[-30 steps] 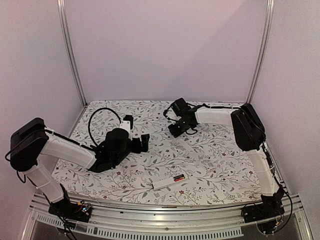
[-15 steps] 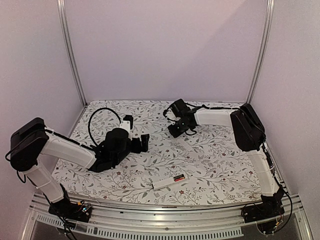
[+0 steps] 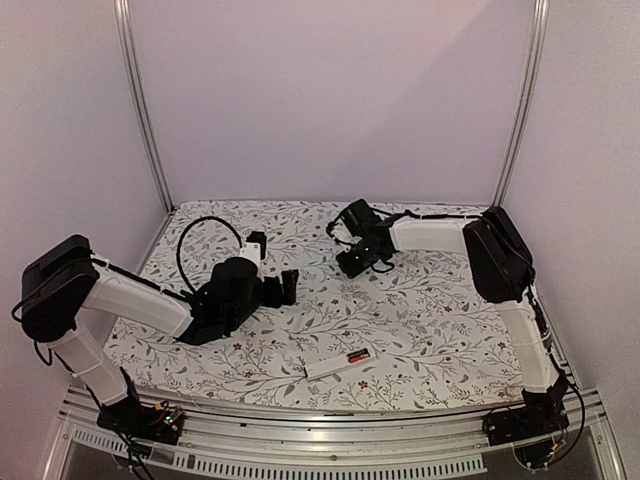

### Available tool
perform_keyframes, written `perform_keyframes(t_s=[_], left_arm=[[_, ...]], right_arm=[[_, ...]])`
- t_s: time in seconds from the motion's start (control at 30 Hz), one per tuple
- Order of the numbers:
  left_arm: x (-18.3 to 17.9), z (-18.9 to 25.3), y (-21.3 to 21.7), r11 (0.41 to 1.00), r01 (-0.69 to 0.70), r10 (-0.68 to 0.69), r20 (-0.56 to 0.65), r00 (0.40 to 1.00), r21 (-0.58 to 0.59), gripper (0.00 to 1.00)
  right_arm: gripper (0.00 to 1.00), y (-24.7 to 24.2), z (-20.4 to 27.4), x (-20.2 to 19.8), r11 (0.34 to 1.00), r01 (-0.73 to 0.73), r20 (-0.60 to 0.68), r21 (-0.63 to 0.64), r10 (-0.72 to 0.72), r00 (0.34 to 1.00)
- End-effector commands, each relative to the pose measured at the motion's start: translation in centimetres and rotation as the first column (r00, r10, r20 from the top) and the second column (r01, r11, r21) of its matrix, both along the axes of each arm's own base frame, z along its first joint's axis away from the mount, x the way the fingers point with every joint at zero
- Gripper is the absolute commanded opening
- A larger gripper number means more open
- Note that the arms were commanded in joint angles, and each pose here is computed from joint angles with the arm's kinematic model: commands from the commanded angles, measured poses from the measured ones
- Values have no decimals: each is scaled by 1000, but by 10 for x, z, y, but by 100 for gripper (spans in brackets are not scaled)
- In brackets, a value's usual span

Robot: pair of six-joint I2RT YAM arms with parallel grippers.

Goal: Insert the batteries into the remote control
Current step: Move the right arm with the battery cover to the center of the board.

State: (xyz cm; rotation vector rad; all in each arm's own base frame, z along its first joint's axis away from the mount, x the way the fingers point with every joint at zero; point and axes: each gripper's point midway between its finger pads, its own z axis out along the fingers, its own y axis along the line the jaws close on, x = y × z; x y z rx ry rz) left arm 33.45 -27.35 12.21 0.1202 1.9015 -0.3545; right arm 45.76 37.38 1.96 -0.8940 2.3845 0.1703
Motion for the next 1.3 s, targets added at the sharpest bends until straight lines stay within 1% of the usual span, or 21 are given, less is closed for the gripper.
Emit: perform_keyframes(t_s=[0.0,0.37,0.47,0.53,0.67,0.8,1.07,1.27], left_arm=[[1,-11,8,1000,-13,13,-24,1000,16,99],[0,-11,9,1000,-16,16,-25,1000,13,99],[0,-11,10,1000,-16,17,-25,1000,14,99],[0,-11,10,1000,-17,17,-26,1000,16,99],[0,-11,9,1000,-14,14,-24,1000,19,99],[1,-11,7,1000,-10,10,-27,1000,15,99],[0,-14,3,1000,5,-5,-36,999,19,99],[6,-17,-16,998,55,-54,-50,997,18,98]], right_arm=[[12,-7,-5,-24,1000,-15,-90,-19,13,996],[11,-9,-26,-14,999,-11,-99,-42,7,995],[6,-10,-33,-14,999,-13,-108,-53,7,994],[0,-11,-36,-16,998,-16,-116,-56,9,993],[0,-11,-34,-17,998,-16,-118,-55,10,993],[0,-10,-21,-14,999,-13,-96,-38,9,995],[0,-7,27,-18,997,-2,-25,72,4,1000],[0,-10,35,-19,997,10,-8,76,-9,1000]])
